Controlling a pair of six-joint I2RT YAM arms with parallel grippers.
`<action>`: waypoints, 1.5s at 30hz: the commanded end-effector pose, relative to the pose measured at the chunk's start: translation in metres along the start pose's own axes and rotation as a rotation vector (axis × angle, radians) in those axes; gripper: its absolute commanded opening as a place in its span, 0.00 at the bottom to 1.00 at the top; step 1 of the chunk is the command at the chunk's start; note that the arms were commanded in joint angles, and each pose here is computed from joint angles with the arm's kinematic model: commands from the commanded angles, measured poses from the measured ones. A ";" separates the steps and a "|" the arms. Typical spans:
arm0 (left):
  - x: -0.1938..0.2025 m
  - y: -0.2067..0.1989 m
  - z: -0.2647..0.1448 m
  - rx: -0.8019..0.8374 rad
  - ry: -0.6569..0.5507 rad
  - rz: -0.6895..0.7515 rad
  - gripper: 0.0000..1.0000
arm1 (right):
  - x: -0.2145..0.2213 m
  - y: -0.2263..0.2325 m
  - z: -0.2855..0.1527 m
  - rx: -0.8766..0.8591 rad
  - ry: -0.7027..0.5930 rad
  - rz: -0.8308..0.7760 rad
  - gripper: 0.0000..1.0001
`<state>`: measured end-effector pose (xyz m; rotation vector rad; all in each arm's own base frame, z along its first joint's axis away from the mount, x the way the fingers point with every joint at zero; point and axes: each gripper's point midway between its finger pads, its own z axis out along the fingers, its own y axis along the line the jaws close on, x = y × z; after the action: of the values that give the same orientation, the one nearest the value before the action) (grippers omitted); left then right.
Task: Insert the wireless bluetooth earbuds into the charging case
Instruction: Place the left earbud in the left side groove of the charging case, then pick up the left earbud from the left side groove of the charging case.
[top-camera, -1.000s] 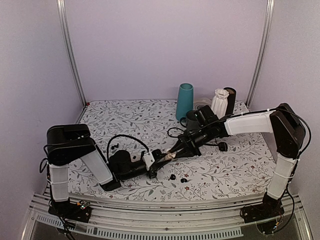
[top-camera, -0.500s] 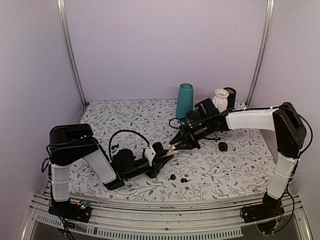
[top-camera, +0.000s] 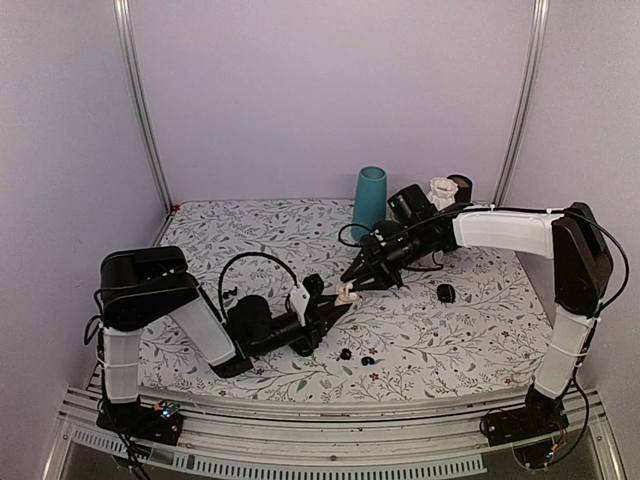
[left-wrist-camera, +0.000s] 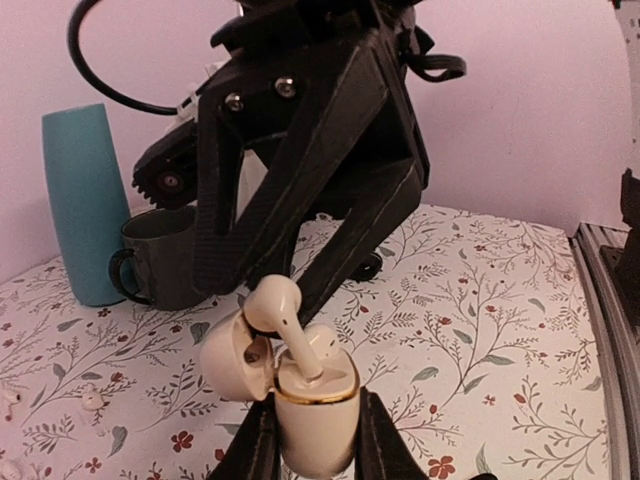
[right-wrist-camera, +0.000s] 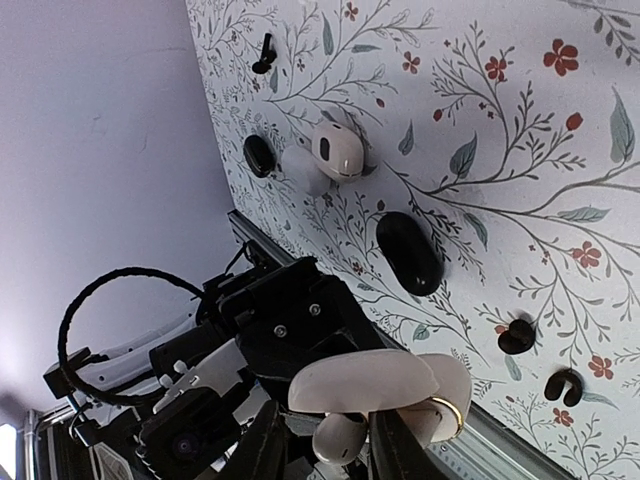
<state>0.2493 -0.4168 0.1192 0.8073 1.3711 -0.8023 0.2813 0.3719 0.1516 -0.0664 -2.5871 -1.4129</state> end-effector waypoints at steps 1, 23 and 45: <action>-0.086 -0.002 -0.011 0.026 -0.362 -0.030 0.00 | -0.007 0.019 -0.014 0.030 -0.082 -0.146 0.28; -0.098 -0.004 -0.015 0.043 -0.385 -0.039 0.00 | 0.002 0.017 -0.006 0.292 -0.162 -0.417 0.27; -0.107 -0.006 -0.019 0.061 -0.403 -0.036 0.00 | 0.007 0.006 -0.001 0.427 -0.188 -0.552 0.23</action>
<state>0.2472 -0.4189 0.1219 0.7855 1.3865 -0.8695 0.2720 0.3736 0.1459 0.5911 -3.1095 -0.9810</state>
